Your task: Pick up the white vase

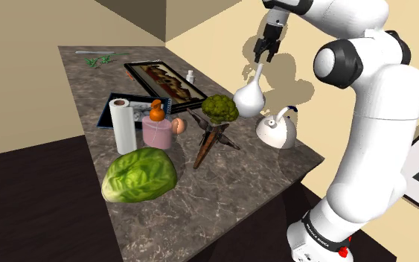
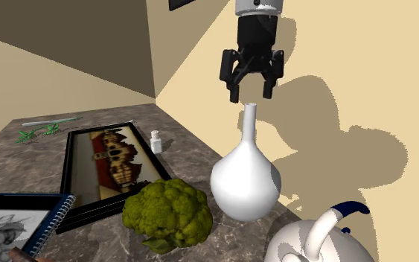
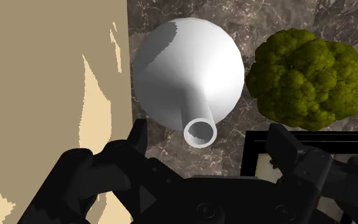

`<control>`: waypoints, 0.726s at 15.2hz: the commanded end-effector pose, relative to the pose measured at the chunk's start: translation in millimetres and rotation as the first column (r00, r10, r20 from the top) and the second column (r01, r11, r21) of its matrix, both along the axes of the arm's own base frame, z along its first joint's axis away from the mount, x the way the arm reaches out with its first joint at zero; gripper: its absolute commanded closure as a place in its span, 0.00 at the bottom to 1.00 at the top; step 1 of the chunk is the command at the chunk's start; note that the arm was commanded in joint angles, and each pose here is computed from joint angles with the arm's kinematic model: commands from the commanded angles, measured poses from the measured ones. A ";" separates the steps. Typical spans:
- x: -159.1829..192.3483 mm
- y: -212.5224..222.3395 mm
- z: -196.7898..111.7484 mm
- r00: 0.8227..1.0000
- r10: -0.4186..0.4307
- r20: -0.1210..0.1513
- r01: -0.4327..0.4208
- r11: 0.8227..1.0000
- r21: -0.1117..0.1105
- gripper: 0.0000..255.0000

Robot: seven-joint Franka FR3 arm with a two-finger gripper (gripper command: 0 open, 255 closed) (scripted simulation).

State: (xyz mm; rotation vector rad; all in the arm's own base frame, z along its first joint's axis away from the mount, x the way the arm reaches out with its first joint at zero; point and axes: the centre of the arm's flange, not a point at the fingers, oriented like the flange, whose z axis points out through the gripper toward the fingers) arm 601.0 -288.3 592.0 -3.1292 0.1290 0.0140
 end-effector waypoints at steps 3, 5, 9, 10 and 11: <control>4.4 -3.3 -20.0 1.000 0.001 -0.003 -0.001 1.000 -0.002 0.00; 4.4 -3.3 -30.5 1.000 0.001 -0.003 -0.001 1.000 -0.002 0.00; 4.4 -3.3 -38.8 1.000 0.001 -0.003 -0.001 1.000 -0.002 0.00; 4.2 -3.6 -38.5 1.000 0.001 -0.003 -0.001 1.000 -0.002 1.00; 4.3 -3.6 -38.5 1.000 0.001 -0.003 -0.001 1.000 -0.002 1.00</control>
